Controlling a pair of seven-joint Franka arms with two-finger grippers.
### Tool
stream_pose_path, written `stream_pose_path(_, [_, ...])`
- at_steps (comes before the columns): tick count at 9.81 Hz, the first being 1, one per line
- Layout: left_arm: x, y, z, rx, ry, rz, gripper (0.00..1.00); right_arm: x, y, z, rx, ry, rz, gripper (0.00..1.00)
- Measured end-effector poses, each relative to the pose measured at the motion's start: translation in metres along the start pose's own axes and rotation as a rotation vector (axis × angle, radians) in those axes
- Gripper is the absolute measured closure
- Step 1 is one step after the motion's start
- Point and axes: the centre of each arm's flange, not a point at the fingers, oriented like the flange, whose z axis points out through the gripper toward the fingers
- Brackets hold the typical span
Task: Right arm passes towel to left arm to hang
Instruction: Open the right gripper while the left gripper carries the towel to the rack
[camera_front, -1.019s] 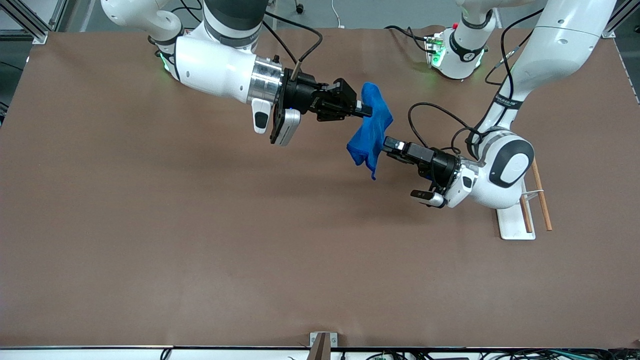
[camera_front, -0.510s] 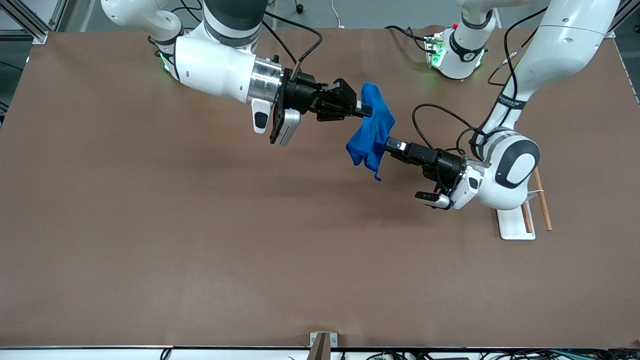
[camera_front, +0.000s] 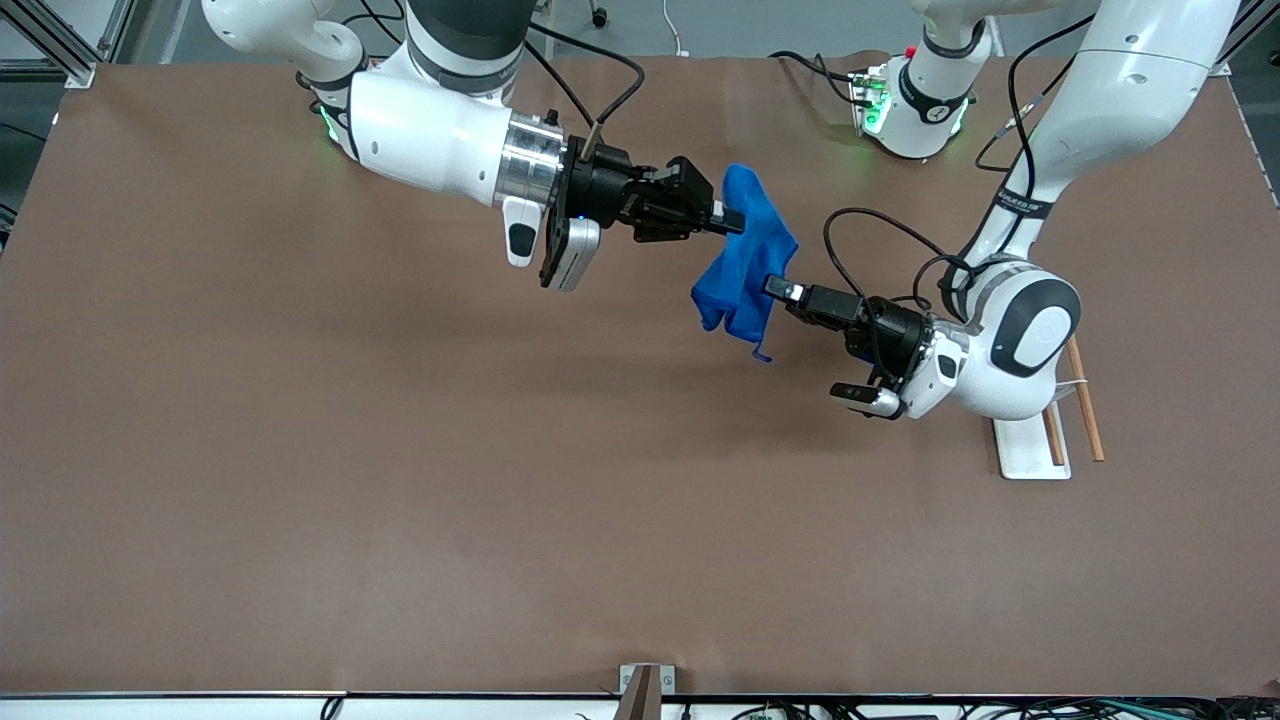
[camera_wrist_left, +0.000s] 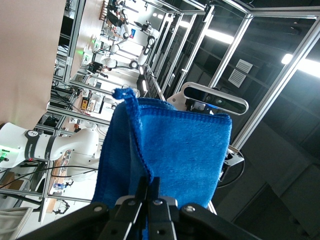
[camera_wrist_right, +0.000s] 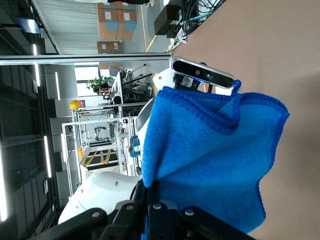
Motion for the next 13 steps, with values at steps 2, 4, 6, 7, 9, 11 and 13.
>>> stream_pose_path(2, [0.001,0.022,-0.004,0.001,0.009,-0.035,0.98,0.0,0.0,0.0,0.0,0.0,0.0,0.96])
stream_pose_path(4, [0.002,0.057,-0.015,0.017,0.044,-0.085,0.98,0.001,0.0,-0.001,-0.001,0.002,0.019,0.83])
stream_pose_path(6, [0.001,0.087,-0.028,0.057,0.085,-0.112,0.98,0.011,0.014,-0.008,-0.041,0.022,0.014,0.52])
stream_pose_path(7, [-0.001,0.102,-0.036,0.102,0.103,-0.128,0.98,0.025,0.027,-0.019,-0.106,0.046,-0.017,0.37])
stream_pose_path(9, [-0.009,0.132,-0.06,0.243,0.148,-0.167,0.98,0.054,0.058,-0.054,-0.26,0.099,-0.072,0.07])
stream_pose_path(11, [-0.021,0.139,-0.105,0.413,0.228,-0.204,0.98,0.075,0.089,-0.092,-0.462,0.135,-0.101,0.0])
stream_pose_path(13, [-0.037,0.134,-0.161,0.547,0.326,-0.252,0.98,0.101,0.117,-0.15,-0.77,0.099,-0.11,0.0])
